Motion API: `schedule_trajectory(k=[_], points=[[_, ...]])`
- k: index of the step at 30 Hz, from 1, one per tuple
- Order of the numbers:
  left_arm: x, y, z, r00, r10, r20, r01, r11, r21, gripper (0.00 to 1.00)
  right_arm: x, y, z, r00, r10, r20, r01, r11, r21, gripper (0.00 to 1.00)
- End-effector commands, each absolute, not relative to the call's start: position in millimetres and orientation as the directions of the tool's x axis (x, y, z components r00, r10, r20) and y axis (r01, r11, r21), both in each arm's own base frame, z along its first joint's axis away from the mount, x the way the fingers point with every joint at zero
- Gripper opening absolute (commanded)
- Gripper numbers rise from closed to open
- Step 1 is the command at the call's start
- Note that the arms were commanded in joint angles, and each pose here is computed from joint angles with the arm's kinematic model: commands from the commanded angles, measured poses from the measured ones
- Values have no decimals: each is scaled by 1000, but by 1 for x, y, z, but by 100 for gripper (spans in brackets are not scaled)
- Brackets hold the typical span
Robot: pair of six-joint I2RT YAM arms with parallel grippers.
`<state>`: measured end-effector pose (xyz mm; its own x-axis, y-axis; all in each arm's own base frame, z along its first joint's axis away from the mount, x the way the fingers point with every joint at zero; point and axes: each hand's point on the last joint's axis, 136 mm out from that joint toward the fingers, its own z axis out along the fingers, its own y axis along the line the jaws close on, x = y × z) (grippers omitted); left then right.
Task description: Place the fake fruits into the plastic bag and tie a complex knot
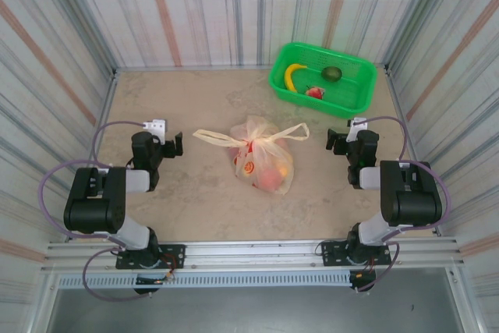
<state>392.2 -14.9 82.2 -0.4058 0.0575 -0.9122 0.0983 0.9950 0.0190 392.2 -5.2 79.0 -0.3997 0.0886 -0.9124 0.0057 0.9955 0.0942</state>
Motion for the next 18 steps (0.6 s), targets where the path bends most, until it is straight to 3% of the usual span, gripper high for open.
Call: schedule_trajectory(k=[1, 18], points=[[396, -14, 91, -383, 65, -921, 104, 994, 27, 99, 394, -11, 82, -393, 103, -914, 32, 995, 99, 99], [396, -15, 91, -384, 76, -920, 102, 994, 40, 99, 394, -11, 83, -391, 102, -915, 30, 995, 98, 99]])
